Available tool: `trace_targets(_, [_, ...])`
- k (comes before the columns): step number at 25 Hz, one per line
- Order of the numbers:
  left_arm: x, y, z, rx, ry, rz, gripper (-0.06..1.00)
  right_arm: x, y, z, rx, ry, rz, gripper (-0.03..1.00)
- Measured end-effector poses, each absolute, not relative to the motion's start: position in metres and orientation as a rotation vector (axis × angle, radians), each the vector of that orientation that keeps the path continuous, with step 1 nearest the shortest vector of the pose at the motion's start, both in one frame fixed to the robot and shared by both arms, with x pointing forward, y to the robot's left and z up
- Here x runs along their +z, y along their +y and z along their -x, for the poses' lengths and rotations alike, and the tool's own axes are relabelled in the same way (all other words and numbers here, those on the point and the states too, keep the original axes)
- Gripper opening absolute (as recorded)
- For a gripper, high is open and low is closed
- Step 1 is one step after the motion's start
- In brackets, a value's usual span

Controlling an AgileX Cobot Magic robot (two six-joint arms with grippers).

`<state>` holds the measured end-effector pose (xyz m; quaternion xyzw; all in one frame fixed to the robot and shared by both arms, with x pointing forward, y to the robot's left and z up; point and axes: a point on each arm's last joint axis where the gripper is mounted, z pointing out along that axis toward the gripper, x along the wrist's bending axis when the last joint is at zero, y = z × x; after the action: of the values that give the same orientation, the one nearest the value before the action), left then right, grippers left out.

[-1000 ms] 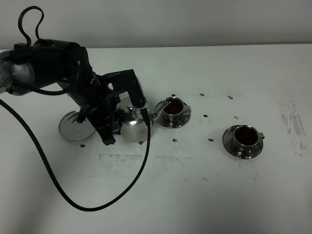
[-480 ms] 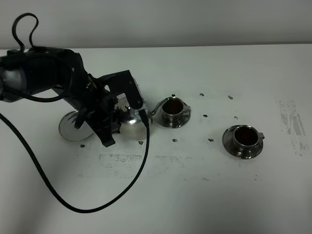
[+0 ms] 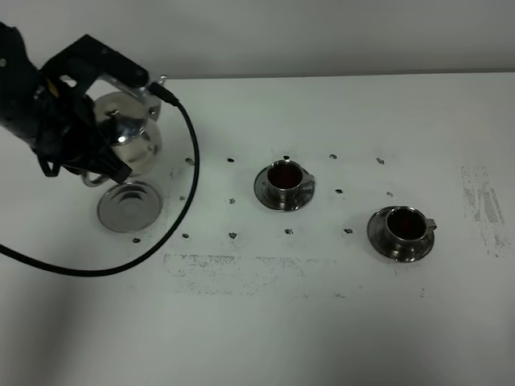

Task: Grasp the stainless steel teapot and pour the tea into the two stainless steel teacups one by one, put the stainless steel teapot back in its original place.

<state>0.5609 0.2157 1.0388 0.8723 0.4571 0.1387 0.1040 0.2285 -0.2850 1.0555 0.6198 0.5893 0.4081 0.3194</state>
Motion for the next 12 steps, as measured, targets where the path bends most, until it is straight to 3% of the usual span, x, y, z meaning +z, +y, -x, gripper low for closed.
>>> trace_targets(12, [0.994, 0.247, -0.558, 0.282, 1.572, -2.497, 0.19, 1.056, -0.285, -0.228, 1.073, 1.549, -1.630, 0.40])
